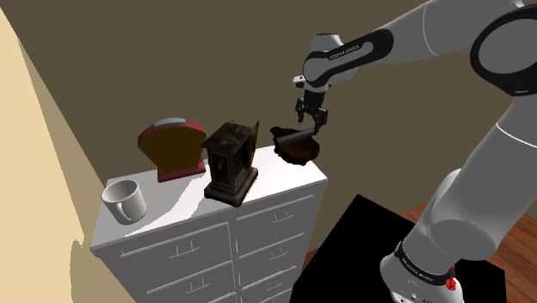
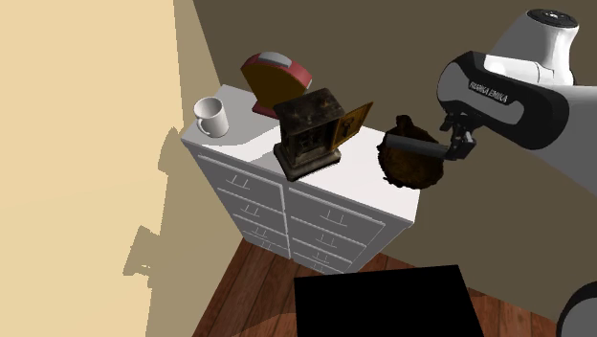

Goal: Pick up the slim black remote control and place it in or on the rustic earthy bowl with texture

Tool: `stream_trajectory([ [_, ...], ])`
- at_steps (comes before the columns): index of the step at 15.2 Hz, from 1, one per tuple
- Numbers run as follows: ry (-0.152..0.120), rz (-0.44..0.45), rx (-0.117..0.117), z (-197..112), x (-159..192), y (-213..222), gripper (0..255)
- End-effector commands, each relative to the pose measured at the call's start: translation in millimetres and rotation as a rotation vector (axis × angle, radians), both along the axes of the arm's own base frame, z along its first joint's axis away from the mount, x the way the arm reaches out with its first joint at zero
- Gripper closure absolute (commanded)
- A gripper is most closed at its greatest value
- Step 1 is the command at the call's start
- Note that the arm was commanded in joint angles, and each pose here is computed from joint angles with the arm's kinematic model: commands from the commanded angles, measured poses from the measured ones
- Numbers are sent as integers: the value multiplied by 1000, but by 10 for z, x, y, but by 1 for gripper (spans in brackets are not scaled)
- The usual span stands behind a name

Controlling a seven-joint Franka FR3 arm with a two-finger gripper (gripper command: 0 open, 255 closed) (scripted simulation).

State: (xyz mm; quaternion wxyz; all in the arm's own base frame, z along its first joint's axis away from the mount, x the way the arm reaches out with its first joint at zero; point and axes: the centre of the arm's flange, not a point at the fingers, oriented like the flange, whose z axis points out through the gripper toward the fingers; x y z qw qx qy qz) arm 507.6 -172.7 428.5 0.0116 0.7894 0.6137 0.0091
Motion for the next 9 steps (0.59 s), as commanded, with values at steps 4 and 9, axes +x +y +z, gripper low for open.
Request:
stream_trajectory([
  [4, 1, 0, 0, 346, -27, 5, 0],
  [9, 1, 0, 0, 346, -26, 5, 0],
])
